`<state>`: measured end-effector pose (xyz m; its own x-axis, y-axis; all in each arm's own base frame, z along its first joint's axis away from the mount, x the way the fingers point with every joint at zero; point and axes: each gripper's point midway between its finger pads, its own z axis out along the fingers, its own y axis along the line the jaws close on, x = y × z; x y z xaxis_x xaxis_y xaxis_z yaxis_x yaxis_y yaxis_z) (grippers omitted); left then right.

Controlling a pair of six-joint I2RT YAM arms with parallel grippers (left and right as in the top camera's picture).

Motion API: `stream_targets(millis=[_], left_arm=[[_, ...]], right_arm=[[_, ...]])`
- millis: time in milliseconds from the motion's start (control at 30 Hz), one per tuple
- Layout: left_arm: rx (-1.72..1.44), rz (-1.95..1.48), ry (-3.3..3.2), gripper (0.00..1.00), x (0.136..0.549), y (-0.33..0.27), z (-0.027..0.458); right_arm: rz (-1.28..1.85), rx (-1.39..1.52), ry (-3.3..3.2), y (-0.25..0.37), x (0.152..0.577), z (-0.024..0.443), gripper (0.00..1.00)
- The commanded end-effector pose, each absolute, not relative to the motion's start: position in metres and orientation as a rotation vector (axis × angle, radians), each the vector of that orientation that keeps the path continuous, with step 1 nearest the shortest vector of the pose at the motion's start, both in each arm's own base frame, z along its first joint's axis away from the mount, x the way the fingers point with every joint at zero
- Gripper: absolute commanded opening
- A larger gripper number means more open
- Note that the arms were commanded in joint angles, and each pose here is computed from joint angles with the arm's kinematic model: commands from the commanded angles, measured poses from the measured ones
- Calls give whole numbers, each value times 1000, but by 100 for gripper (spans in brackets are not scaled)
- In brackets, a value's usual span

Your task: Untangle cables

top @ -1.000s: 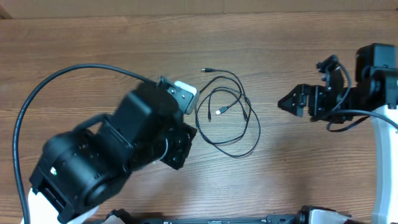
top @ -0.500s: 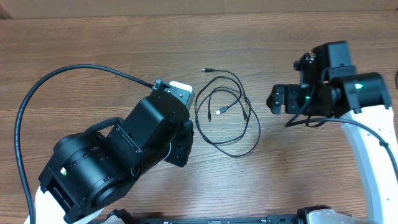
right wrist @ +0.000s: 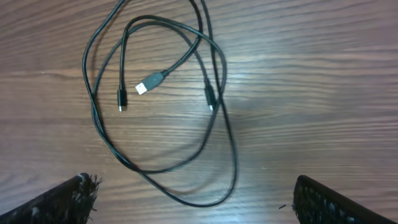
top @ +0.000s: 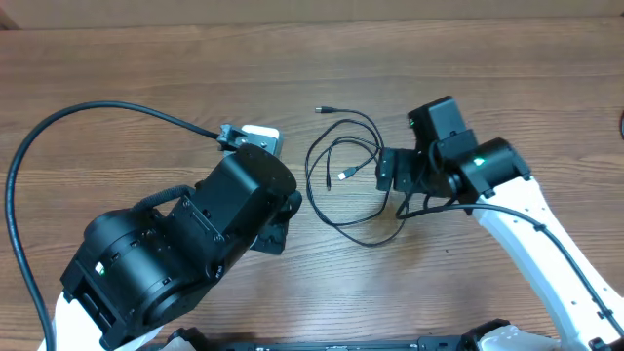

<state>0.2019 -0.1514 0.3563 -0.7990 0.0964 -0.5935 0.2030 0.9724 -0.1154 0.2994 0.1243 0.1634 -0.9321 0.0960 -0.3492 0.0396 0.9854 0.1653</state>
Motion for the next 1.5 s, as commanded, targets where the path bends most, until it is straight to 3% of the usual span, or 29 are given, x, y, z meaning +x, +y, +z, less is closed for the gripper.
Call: stream_targets(millis=[0,267,333,367,467,633,800,967,1033,1100,1167,1200,1467], left_arm=[[97,-180,2449,34,208,-138,363],[92,-177,2444,51,209,-138,363],[92,-180,2445,69,209,-138,363],[92,-181,2445,84,208,-138,363],[94,-187,2446,96,208,-139,363],[94,-194,2443,100,209,-140,364],[87,-214,2426,100,212,-144,367],[81,-242,2405,100,215,-148,371],[86,-258,2409,100,214,-151,371],[90,-266,2414,100,213,-152,371],[90,-265,2415,100,213,-152,370],[91,-265,2415,100,213,-152,370],[91,-265,2415,99,213,-152,370]], right_arm=[[223,225,2757,121,300,155,100],[184,241,2818,118,294,132,100],[172,241,2837,117,291,124,100],[166,242,2845,117,291,120,100],[149,238,2870,116,289,101,99],[128,240,2901,114,284,70,100],[148,238,2890,116,284,58,87],[164,210,2861,119,292,60,93],[168,187,2850,120,295,60,81],[169,165,2845,121,298,59,55],[168,165,2848,122,299,55,20],[170,165,2851,123,300,53,9],[177,162,2872,126,302,42,4]])
